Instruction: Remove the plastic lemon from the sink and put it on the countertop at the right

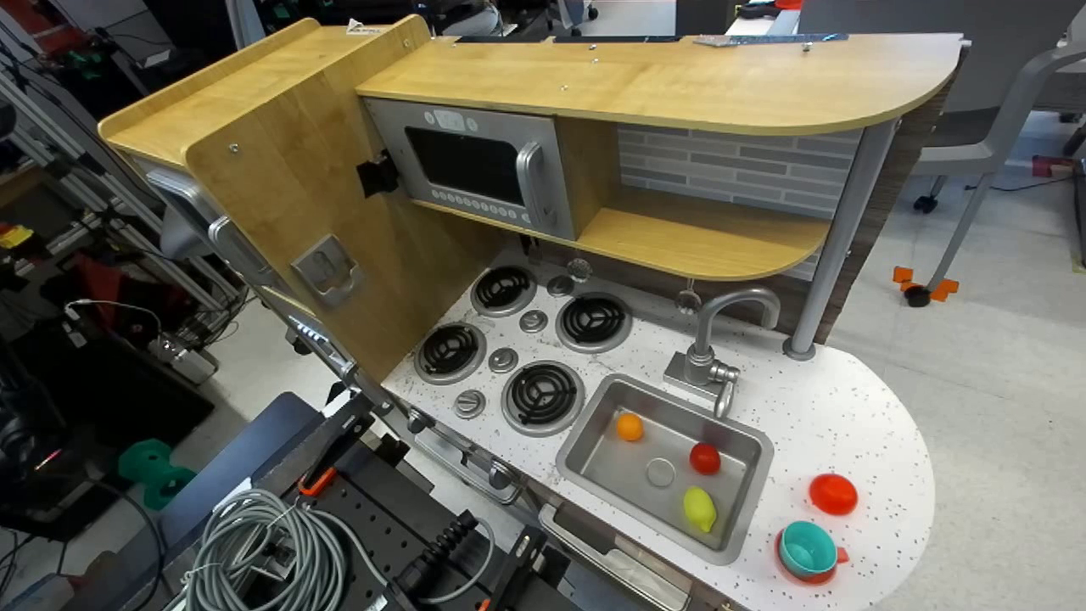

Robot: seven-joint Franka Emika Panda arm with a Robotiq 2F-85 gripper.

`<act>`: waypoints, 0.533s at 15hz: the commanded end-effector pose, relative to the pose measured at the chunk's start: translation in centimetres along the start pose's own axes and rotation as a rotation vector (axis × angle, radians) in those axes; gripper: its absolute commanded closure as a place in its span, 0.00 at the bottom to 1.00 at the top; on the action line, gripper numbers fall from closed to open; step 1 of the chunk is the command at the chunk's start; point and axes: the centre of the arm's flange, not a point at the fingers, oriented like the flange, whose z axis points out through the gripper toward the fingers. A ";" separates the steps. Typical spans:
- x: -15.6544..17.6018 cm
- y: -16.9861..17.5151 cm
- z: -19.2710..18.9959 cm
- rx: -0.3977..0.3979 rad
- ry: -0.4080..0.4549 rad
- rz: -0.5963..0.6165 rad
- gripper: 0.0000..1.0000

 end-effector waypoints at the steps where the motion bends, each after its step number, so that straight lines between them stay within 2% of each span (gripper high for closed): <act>1: 0.3 1.6 0.4 -0.011 0.027 -0.003 0.00; 5: 1.8 5.4 2.4 -0.022 0.022 -0.008 0.00; 6: 6.8 3.6 6.7 -0.060 0.013 -0.007 0.00; 8: 9.1 3.9 9.0 -0.067 0.036 0.005 0.00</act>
